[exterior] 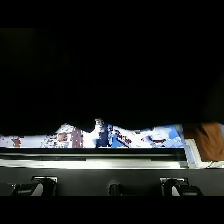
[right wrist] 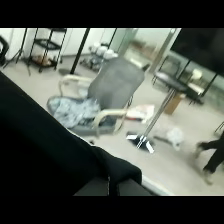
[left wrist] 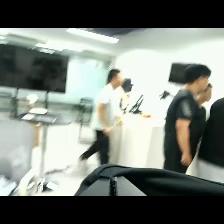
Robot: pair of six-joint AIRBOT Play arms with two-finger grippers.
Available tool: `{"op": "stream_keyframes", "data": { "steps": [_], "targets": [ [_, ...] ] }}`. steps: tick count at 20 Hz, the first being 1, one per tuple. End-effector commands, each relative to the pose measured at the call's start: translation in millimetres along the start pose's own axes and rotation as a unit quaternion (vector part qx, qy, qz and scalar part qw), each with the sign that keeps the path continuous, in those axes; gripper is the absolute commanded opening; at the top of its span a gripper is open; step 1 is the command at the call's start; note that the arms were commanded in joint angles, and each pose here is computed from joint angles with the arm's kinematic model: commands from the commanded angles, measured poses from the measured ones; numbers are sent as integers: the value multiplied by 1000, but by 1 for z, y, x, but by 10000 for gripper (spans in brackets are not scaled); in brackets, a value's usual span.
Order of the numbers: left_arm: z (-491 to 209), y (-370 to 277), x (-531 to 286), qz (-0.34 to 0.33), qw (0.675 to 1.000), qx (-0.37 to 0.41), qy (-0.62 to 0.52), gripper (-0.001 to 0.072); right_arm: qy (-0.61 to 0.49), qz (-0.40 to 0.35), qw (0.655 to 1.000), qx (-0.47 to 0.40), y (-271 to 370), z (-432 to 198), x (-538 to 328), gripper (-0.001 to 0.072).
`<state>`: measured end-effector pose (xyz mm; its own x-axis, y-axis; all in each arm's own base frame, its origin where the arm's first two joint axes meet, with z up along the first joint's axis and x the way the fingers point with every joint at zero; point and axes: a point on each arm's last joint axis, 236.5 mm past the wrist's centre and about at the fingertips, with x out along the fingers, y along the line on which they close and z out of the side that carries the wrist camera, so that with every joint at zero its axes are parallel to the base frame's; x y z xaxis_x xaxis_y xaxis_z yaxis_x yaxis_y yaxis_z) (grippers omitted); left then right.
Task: Fold the shirts.
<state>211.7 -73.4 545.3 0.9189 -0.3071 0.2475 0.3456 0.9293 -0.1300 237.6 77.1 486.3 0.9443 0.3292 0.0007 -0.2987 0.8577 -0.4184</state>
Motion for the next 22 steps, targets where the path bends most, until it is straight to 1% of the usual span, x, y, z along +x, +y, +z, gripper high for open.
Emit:
{"op": "stream_keyframes", "data": {
  "steps": [1,3,4,6,9,11,13,15,17,20,21,22],
  "targets": [
    [-65,40,15,55,991,7,120,24,86,43,995,18,10,-48,29,46],
    [-145,69,35,68,969,-25,234,24,191,108,975,46,23,-118,80,47],
    [-191,86,45,75,954,-46,287,24,234,137,961,47,28,-154,107,47],
    [-280,127,59,107,920,-78,370,25,310,182,929,87,42,-238,167,47],
    [-392,179,78,141,881,-103,439,26,383,238,880,151,96,-362,250,47],
    [-444,206,94,157,866,-117,461,26,390,260,858,211,137,-413,286,48],
    [-485,225,104,168,852,-128,479,26,367,246,846,298,155,-438,319,49],
    [-518,237,106,175,839,-137,498,26,346,222,840,353,157,-447,339,49],
    [-546,236,103,173,822,-161,518,27,338,211,841,366,156,-451,347,49],
    [-577,217,97,158,796,-199,550,27,340,211,841,363,157,-453,347,49],
    [-578,214,97,161,791,-208,552,30,340,216,839,365,159,-450,345,75],
    [-574,211,97,162,788,-221,551,93,341,226,834,369,159,-444,340,239]
  ]
}}
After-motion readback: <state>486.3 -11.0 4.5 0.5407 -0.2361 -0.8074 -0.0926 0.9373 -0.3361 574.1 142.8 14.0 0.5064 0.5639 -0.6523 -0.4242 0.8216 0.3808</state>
